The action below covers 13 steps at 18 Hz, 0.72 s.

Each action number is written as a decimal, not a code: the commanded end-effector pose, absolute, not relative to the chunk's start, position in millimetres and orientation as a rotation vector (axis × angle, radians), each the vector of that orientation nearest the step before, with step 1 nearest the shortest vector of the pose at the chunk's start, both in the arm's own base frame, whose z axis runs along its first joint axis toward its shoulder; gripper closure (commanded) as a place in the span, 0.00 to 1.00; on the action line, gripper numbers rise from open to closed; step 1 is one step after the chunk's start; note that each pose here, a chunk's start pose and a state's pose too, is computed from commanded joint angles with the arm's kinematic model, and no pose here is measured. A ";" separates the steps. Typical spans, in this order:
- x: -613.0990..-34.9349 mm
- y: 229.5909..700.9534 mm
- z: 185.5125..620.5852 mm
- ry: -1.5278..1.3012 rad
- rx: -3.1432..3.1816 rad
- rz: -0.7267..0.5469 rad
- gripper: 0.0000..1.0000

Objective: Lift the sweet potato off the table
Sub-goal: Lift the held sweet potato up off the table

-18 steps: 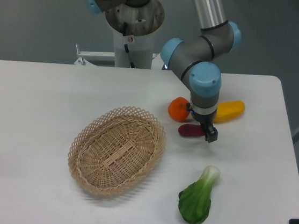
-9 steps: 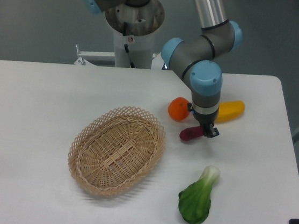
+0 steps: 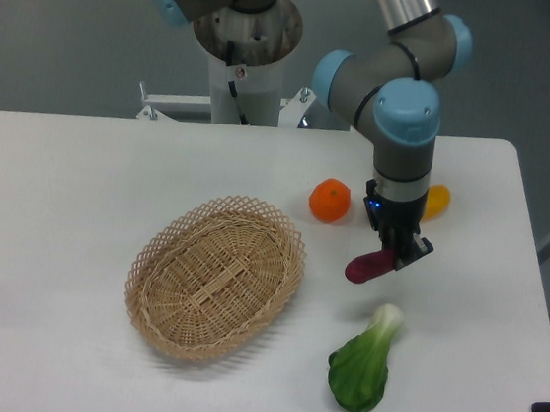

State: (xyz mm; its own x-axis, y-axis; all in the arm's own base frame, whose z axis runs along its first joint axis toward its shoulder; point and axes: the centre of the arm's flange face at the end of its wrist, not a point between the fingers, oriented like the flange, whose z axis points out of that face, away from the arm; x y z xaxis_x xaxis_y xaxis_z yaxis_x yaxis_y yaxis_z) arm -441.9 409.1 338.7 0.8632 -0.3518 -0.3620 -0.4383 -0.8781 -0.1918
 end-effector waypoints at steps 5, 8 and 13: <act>-408.7 435.8 370.1 0.484 -2.706 0.462 0.84; -408.5 437.0 376.8 0.446 -2.693 0.462 0.84; -410.2 435.8 377.5 0.438 -2.694 0.465 0.84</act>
